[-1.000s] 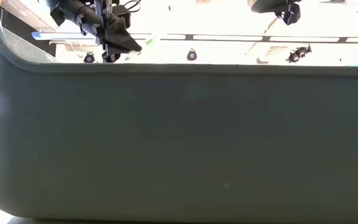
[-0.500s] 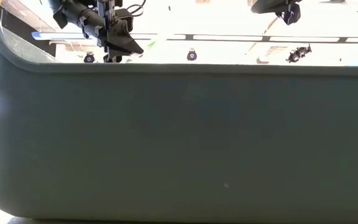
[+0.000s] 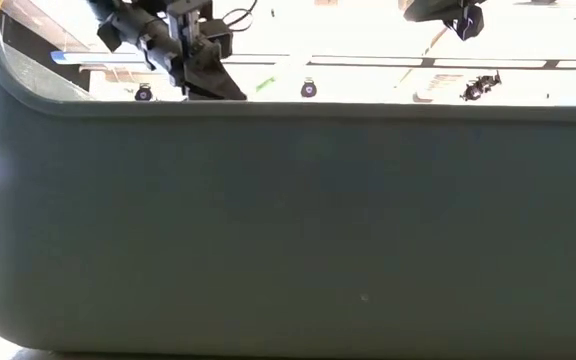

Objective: Pick & Place Toothbrushes
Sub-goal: Put the green toothbrush into the transparent bin

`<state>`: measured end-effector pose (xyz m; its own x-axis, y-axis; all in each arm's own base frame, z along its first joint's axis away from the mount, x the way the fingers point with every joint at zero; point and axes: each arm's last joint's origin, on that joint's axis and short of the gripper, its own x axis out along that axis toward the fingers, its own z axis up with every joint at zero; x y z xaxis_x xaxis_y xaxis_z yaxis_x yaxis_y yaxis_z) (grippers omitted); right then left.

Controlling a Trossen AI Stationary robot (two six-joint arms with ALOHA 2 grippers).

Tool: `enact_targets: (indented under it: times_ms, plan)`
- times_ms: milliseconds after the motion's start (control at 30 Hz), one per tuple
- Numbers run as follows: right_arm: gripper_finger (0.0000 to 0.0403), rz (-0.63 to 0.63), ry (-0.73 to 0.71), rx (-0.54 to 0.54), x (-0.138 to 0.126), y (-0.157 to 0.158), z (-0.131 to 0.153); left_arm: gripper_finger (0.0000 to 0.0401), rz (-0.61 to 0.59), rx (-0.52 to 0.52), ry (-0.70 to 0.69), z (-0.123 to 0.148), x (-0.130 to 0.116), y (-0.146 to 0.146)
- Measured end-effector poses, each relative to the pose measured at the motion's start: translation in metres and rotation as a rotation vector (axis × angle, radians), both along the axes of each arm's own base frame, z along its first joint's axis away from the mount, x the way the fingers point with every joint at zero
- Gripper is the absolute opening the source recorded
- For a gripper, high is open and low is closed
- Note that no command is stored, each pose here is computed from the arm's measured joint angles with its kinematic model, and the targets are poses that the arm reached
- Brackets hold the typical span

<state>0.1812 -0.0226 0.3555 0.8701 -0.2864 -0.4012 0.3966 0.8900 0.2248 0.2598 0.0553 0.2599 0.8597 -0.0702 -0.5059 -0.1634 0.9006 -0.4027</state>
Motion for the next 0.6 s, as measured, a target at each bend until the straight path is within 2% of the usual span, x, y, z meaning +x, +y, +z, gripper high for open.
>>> enact_targets:
  times_ms: [367,600]
  plan:
    - [0.0002,0.002,0.001,-0.004,0.000,0.000,0.000,0.0022,0.004,0.003,0.002,-0.022,0.024,0.006]
    - [0.0002,0.002,0.001,-0.004,0.000,0.000,0.000,0.0022,-0.002,-0.039,0.027,-0.029,0.027,0.006]
